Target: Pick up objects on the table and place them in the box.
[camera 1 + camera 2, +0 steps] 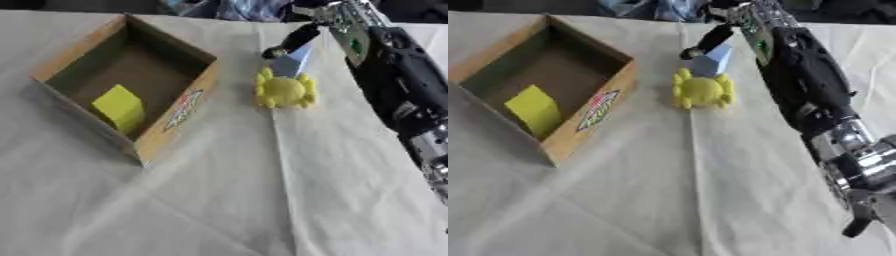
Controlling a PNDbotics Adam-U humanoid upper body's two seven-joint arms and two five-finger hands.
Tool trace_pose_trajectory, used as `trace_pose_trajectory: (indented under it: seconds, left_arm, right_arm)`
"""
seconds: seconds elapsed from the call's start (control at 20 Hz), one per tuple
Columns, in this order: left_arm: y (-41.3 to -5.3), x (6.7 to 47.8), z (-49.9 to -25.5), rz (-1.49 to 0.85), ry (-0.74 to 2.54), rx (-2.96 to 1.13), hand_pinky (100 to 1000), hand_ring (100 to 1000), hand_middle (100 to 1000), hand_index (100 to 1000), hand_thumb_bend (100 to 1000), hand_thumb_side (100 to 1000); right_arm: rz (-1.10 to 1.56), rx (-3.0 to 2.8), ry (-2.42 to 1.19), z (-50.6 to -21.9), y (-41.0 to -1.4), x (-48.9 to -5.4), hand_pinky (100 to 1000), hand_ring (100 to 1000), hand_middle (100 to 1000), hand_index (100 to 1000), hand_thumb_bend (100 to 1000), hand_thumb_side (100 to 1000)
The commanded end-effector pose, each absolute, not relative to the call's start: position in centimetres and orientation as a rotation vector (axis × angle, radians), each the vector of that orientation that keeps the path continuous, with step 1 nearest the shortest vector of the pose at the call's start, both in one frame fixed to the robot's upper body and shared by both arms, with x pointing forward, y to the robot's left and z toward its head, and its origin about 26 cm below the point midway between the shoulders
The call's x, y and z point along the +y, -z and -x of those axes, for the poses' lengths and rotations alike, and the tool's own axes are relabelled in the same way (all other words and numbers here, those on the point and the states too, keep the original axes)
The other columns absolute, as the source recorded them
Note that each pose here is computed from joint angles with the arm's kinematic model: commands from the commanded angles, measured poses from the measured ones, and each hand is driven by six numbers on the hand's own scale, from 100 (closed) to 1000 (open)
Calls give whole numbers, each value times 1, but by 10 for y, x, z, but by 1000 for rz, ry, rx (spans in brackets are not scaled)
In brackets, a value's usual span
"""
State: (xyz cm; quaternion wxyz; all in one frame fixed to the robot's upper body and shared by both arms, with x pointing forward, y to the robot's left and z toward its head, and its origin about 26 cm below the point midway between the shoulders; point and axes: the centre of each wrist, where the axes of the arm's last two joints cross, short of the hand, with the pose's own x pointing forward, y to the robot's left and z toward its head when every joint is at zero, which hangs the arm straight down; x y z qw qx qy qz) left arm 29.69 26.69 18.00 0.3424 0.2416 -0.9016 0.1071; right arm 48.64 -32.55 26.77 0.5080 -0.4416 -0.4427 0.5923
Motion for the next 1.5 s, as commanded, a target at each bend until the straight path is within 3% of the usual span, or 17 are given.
trace_pose_trajectory:
  seconds: [0.05,0.5,1.0,1.5]
  left_arm:
    - [-188,273,-295,-662,-259,-2372,611,836,1000,669,235,947]
    - [-187,275,-294,-676,-251,-2368,612,836,1000,669,233,948]
    - [-187,274,-294,-675,-254,-2366,612,837,1000,669,231,949]
    - [-187,274,-294,-669,-259,-2364,612,838,1000,669,228,951]
  right_arm:
    - [1120,-1055,-1402,-483,-285,-340,964,947,848,959,629,652]
    - [1141,-995,-1420,-479,-282,-359,967,954,851,953,643,623]
    - [1124,-967,-1401,-482,-272,-363,965,955,847,946,645,657]
    - [1086,-960,-1404,-487,-260,-357,958,951,832,930,582,690]
